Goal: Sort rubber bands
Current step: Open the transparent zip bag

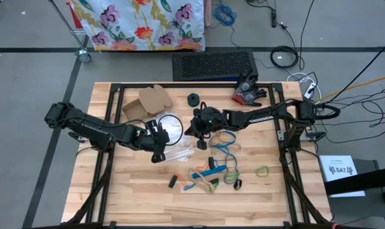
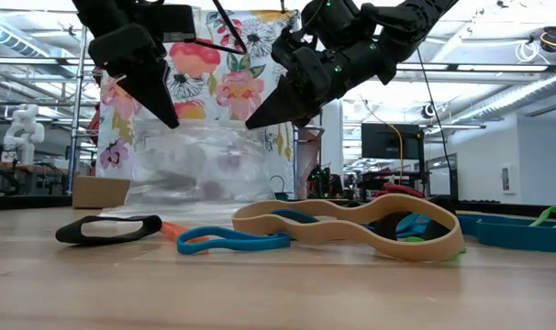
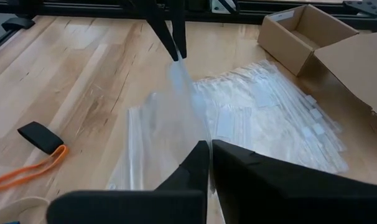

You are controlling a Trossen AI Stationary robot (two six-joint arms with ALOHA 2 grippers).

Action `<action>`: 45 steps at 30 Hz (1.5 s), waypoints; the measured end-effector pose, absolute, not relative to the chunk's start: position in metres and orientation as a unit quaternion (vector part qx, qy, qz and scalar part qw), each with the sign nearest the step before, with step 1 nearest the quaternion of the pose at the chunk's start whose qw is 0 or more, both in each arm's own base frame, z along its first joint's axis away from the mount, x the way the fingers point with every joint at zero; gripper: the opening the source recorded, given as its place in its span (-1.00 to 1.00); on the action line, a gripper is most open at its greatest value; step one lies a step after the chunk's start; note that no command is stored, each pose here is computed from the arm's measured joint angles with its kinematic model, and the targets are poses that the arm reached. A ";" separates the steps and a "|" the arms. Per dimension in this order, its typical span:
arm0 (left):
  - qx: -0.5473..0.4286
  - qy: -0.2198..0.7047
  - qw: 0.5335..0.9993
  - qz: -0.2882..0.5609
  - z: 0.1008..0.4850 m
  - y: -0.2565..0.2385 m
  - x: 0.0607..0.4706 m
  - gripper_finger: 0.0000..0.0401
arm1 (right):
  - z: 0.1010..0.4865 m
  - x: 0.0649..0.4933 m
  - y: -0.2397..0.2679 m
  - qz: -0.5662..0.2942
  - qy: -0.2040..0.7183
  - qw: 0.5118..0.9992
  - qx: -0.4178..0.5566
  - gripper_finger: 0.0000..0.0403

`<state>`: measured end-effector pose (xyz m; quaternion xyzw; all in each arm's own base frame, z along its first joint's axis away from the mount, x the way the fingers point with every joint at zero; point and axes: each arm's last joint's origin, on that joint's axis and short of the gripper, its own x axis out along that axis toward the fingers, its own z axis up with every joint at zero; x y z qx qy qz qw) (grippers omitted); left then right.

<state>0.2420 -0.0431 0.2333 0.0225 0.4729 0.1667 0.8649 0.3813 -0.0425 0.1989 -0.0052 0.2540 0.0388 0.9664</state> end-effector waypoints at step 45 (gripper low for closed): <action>0.030 0.351 0.913 0.206 0.250 -0.029 0.265 -0.34 | 0.201 0.384 -0.028 0.033 0.243 0.967 -0.065 -0.99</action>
